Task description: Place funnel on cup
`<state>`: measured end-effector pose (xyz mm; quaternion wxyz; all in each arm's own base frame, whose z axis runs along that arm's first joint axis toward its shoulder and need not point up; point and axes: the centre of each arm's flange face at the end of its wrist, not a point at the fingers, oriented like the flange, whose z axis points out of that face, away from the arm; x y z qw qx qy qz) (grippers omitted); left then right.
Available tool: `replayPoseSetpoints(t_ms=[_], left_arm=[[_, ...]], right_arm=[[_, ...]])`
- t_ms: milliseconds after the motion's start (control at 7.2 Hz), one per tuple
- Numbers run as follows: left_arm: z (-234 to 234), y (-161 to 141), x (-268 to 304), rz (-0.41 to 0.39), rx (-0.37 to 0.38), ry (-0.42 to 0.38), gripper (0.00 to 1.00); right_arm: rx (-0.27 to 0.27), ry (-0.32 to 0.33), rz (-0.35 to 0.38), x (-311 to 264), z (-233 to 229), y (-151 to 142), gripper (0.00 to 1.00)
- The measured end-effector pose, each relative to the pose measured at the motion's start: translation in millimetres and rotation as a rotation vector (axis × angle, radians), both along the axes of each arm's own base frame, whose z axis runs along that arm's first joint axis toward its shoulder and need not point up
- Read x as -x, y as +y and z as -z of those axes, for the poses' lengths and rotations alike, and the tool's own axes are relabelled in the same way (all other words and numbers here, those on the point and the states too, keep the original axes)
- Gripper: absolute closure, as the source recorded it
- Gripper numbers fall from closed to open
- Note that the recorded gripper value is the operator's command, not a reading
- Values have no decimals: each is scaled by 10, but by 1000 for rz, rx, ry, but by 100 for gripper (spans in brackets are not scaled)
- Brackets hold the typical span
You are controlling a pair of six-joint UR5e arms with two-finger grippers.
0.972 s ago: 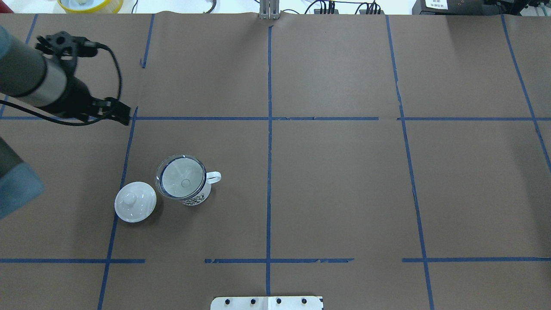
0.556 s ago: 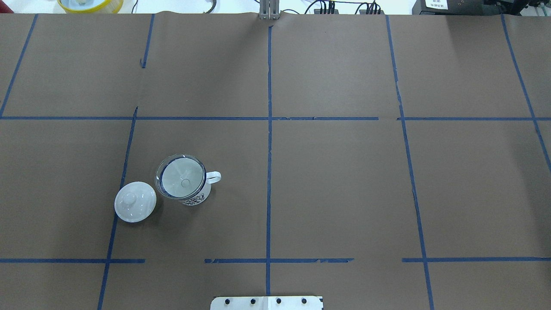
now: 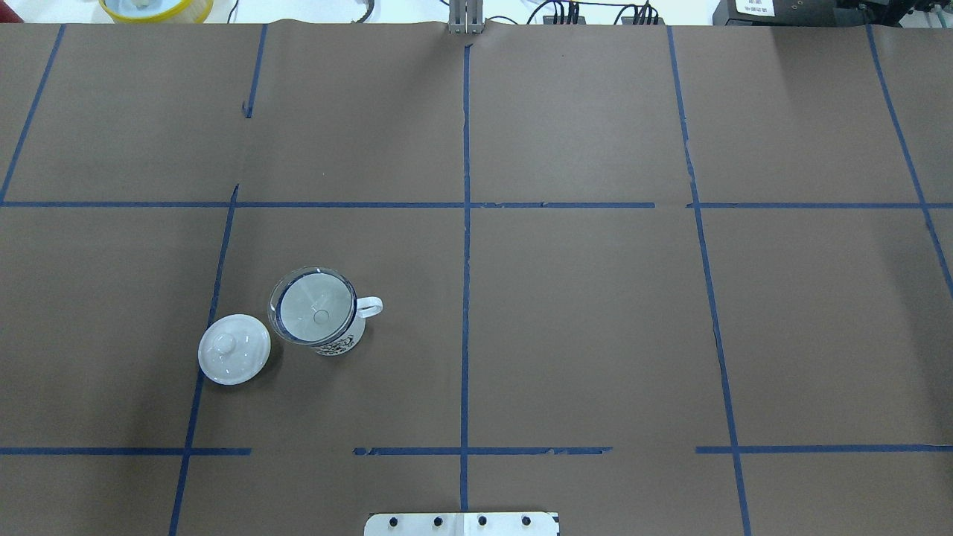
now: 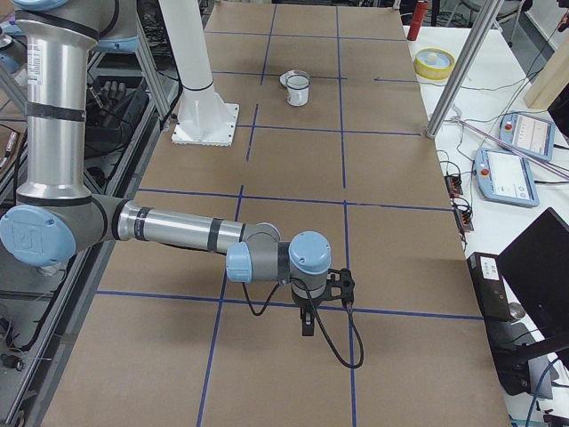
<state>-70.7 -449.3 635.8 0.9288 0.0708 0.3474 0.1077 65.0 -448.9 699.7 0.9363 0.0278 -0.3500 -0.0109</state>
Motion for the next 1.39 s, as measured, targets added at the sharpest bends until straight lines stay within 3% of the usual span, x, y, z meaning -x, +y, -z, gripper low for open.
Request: replayPoseSetpoints(t_ms=[556, 1389], left_arm=[[-202, 142, 44, 15, 160, 45, 0], [-179, 134, 42, 13, 164, 43, 0]], right_arm=[[0, 0, 0, 0, 0, 0, 0], [0, 0, 0, 0, 2, 0, 0]])
